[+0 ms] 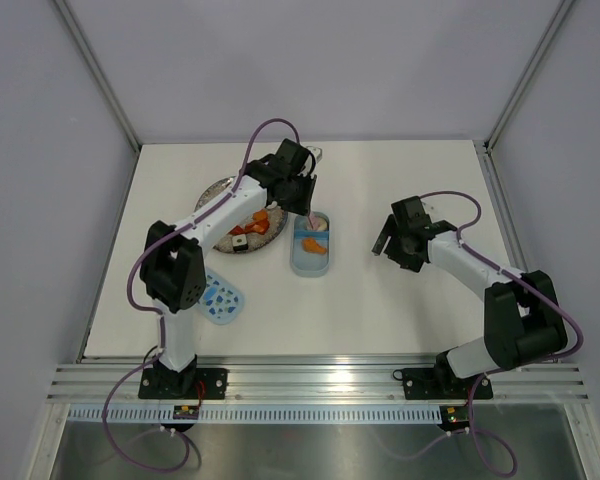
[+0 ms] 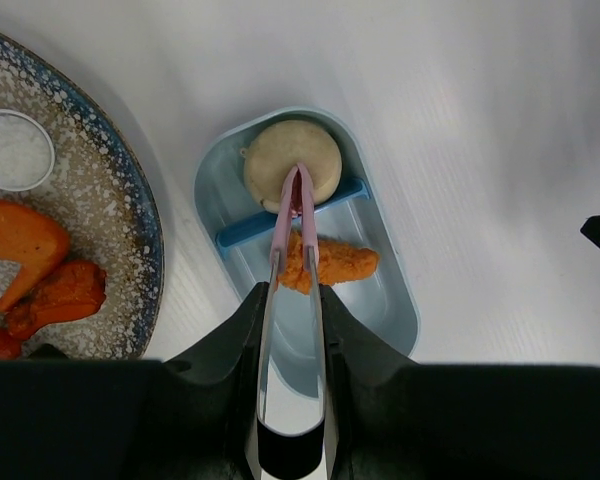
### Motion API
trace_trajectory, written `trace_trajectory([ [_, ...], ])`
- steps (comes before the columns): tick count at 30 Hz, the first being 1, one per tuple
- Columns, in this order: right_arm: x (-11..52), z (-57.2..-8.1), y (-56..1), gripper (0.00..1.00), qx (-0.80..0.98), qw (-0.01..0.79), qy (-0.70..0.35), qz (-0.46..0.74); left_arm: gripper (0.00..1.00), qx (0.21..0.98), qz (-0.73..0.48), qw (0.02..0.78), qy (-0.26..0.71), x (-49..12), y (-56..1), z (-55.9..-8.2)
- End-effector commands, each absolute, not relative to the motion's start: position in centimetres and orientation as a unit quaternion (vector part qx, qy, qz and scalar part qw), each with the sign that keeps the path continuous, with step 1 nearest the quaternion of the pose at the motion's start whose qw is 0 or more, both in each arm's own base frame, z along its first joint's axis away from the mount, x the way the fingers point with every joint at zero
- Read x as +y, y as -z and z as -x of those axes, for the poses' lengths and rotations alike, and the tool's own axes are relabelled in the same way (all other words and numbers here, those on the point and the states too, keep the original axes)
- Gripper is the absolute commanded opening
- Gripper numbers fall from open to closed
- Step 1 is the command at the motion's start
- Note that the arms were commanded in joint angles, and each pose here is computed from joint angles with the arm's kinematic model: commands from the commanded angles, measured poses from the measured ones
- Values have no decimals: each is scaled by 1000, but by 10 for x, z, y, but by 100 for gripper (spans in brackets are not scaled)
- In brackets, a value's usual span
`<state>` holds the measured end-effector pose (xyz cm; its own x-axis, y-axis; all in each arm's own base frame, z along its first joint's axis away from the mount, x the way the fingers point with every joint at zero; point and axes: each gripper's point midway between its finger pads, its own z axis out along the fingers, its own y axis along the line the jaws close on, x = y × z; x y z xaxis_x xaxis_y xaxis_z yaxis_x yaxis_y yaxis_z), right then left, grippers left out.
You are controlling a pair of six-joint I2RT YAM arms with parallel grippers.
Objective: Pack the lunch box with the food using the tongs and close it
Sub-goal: Place the fake food in the packing box, then place the clamp at the center of the board.
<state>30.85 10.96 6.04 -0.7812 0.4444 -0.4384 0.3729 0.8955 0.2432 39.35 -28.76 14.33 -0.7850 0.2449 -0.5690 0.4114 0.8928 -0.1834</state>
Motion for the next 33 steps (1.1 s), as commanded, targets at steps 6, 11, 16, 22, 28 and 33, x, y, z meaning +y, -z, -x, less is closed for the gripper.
trace_trajectory([
  [6,112,-309,-82,80,931,278,-90,-218,0,911,-198,335,137,-272,-202,-388],
  [11,112,-308,-85,81,931,279,-93,-217,0,908,-198,340,141,-271,-208,-384],
  [16,111,-306,-85,81,930,279,-92,-220,0,908,-197,340,147,-271,-209,-382],
  [22,108,-307,-86,81,930,281,-85,-221,0,899,-189,368,143,-264,-233,-382],
  [28,105,-304,-88,81,931,284,-78,-214,0,895,-135,411,105,-215,-264,-393],
  [33,103,-302,-95,81,930,291,-77,-211,0,897,-68,426,98,-167,-269,-401],
])
